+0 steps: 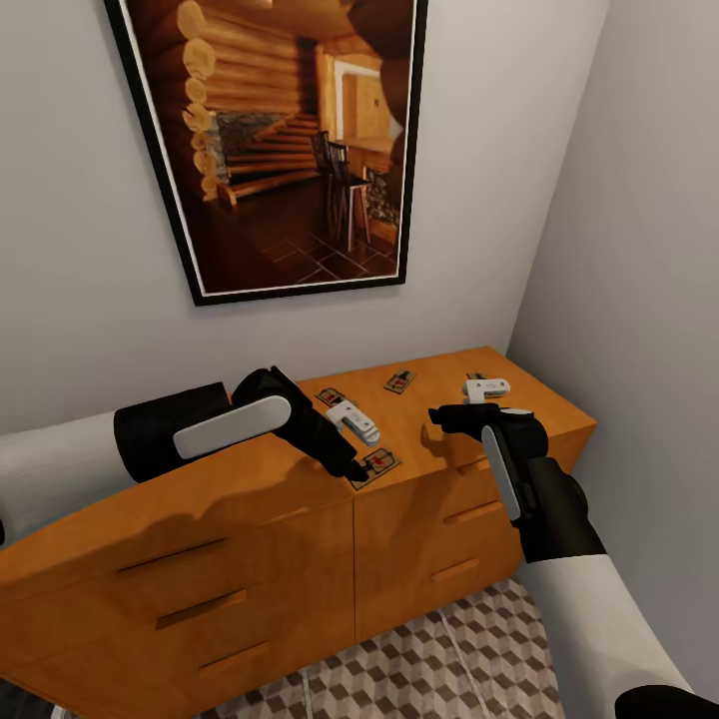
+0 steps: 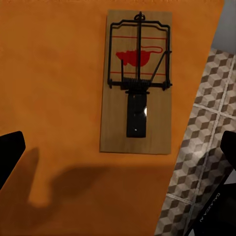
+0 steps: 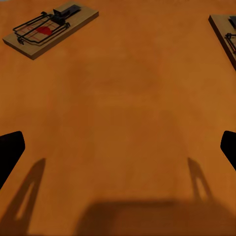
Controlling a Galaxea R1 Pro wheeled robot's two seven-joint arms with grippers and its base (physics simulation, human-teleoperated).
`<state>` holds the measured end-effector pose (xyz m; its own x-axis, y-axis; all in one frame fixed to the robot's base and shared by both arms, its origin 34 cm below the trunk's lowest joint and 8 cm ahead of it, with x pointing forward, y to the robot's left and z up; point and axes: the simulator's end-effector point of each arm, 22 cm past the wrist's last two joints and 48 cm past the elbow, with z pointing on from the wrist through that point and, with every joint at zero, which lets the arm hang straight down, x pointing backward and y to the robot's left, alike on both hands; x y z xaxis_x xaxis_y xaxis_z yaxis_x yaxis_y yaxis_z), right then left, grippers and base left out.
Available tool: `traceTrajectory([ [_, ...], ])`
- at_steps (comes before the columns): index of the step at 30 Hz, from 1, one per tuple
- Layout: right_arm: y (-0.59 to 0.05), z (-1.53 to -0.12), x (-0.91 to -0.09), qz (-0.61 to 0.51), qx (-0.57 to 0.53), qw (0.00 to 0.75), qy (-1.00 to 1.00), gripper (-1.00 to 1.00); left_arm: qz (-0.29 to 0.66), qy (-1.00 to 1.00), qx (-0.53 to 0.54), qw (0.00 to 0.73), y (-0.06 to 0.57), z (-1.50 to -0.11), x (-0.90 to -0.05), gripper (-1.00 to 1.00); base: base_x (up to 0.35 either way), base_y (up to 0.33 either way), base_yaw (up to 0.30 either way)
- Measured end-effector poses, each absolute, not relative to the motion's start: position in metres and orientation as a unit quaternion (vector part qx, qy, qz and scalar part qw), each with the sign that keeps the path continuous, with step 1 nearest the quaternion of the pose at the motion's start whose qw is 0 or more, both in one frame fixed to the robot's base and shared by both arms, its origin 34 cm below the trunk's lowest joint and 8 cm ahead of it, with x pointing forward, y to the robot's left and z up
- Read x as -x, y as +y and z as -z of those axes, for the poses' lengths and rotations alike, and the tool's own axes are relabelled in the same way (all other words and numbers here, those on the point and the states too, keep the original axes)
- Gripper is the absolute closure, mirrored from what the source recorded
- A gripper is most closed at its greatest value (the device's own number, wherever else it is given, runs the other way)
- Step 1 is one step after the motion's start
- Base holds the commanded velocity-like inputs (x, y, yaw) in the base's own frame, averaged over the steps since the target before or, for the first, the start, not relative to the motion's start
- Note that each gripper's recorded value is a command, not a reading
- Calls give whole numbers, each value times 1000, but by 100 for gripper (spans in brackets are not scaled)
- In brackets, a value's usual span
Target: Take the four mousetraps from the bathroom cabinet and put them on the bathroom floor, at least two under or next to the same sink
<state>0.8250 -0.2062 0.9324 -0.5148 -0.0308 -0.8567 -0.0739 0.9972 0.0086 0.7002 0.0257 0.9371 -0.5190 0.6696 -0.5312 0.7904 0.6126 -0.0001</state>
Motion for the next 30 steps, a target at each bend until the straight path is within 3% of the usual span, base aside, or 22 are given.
traceTrajectory([
  [11, -206, -933, -825, -22, 30, 492, 870, -100, 120, 865, -420, 246, 28, -935, -702, -100, 162, 0, 0],
  [30, -206, -932, -825, -22, 30, 492, 870, -100, 124, 865, -422, 241, 26, -931, -698, -100, 18, 0, 0],
])
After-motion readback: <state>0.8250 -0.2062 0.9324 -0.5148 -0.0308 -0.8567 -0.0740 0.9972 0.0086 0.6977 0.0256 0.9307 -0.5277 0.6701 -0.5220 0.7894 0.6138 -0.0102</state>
